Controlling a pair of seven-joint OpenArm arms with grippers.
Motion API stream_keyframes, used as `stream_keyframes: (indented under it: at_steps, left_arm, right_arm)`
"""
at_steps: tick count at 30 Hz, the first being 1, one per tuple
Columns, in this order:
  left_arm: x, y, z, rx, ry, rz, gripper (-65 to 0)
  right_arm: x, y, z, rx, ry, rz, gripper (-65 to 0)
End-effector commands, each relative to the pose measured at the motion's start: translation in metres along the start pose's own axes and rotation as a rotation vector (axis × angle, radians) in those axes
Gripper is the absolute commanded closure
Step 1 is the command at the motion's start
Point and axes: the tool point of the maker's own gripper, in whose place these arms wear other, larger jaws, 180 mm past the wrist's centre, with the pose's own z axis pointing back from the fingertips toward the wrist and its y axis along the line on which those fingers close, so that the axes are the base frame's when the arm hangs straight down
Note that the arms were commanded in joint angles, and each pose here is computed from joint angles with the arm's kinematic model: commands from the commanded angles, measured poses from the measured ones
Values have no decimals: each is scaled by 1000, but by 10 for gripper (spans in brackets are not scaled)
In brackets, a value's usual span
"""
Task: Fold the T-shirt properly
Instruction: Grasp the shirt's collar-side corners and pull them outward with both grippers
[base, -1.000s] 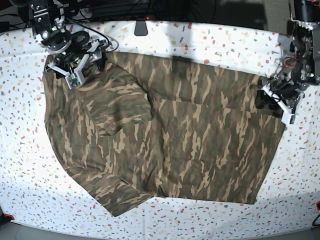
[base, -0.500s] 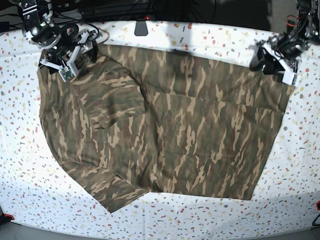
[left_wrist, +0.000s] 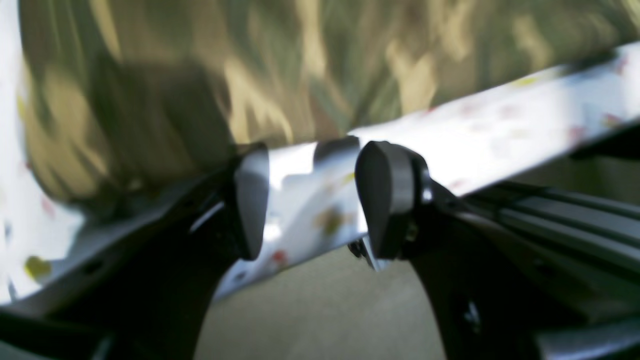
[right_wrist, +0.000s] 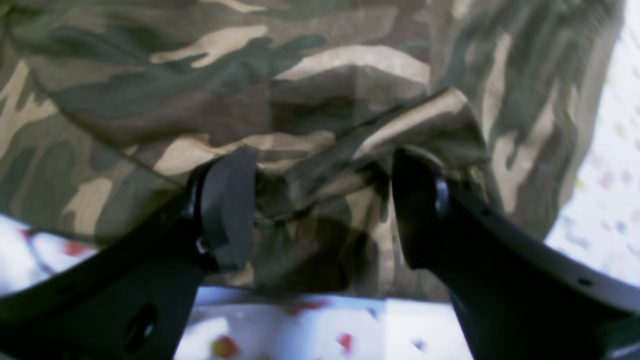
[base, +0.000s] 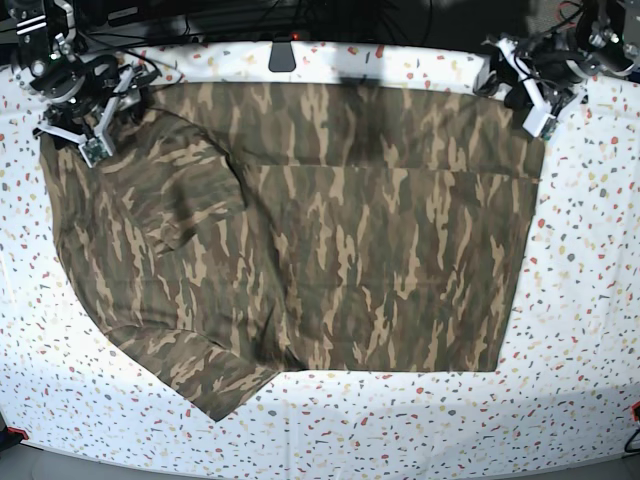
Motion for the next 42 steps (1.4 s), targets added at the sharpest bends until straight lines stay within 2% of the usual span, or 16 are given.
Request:
stream_keyframes:
  at_steps: [1,7,14,19,23,26,29,35,38,42]
  left_arm:
    - [17,0,6,0,-50,-32,-305]
    - [25,-3,8,-3,-75,-47,-305]
    - [33,2,8,27,-115,-11,-305]
    - [56,-7,5,15,-244,28,-305]
    - [64,-4,-11,66,-267,35,-305]
    - [55,-1,-27,67,-229,90,-305]
    - [25,9,-41,77,-125,130,-305]
    - [-25,32,-35,132,22,102,-305]
    - [-34,47,-22,159,53,58,-305]
    - [-33,59,-14,174,66,30,-305]
  right_arm:
    - [-15,-13,3,-44,66,19,-415]
    - [-15,-9,4,-15,67,-22,-415]
    - [-9,0,4,27,40,-70,-415]
    - [-8,2,4,36,34,-81,-415]
    - [-8,5,4,41,32,-87,-415]
    - [-5,22,2,86,11,-140,-415]
    - [3,44,1,126,-18,-191,-415]
    - [-1,80,3,215,-18,-219,-415]
    - [-16,87,7,229,19,-213,-415]
    - [-40,77,13,185,92,-118,-415]
